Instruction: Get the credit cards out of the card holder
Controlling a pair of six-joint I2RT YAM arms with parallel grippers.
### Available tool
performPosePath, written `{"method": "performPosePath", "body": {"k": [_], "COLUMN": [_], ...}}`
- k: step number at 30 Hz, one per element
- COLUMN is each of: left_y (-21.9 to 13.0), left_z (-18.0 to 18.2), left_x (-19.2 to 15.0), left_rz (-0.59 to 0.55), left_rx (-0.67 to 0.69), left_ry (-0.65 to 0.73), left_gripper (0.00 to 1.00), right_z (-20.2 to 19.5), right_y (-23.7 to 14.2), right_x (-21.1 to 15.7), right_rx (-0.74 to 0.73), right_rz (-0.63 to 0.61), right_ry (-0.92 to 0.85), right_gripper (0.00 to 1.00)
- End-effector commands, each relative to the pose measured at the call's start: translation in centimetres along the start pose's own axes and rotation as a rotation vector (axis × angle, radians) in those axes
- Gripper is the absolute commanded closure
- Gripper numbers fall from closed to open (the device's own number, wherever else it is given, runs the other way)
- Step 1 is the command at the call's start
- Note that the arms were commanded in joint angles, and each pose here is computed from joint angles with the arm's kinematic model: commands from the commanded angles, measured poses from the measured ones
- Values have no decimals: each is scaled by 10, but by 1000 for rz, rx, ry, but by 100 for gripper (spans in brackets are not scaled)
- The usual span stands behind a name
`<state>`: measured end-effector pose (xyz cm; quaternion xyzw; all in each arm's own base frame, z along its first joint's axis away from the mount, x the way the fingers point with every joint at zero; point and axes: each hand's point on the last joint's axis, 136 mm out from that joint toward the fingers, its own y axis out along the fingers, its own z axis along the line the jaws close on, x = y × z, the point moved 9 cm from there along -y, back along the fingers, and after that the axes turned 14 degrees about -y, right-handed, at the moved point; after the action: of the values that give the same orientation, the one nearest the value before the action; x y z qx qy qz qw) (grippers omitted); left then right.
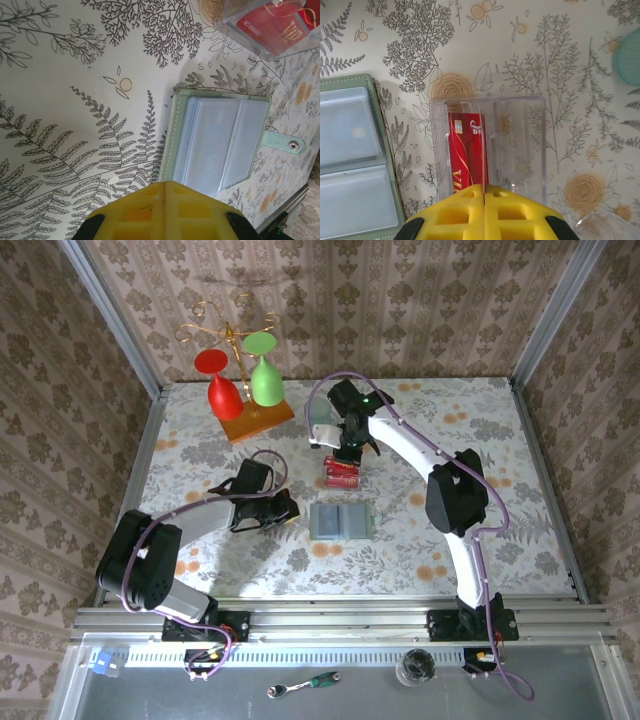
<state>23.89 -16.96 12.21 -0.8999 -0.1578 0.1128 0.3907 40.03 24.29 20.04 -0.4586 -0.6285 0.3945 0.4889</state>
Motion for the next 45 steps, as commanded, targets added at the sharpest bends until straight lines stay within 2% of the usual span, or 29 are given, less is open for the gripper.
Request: {"method": "performPosePath", "body": {"k": [1, 5, 9, 13, 23, 35, 45], "left_y": [1, 4, 6, 8, 9, 18, 28], "left_z": [6, 8, 8, 7, 6, -2, -9], "left_x": [-1, 0, 1, 2, 2, 0, -6], "left_rz": [16, 21, 26, 31, 35, 46, 60], "left_rx": [9, 10, 8, 6, -1, -12, -12], "left_ry": [7, 1, -2, -2, 0, 18, 43], "left_gripper": [100, 100, 100, 100, 100, 100, 100], "right_z": [6, 7, 7, 8, 11, 37, 76], "right_y": [8, 16, 17, 13, -7, -21, -23], "right_x": [-3, -6, -7, -8, -12, -1, 3], "right_rx": [59, 63, 55, 44, -27, -103, -89], "right_rz": [30, 47, 60, 76, 100, -54, -190], "right_ry": [-4, 3, 10, 10, 34, 288, 559], "right_gripper": [100, 100, 91, 87, 86, 85, 82]}}
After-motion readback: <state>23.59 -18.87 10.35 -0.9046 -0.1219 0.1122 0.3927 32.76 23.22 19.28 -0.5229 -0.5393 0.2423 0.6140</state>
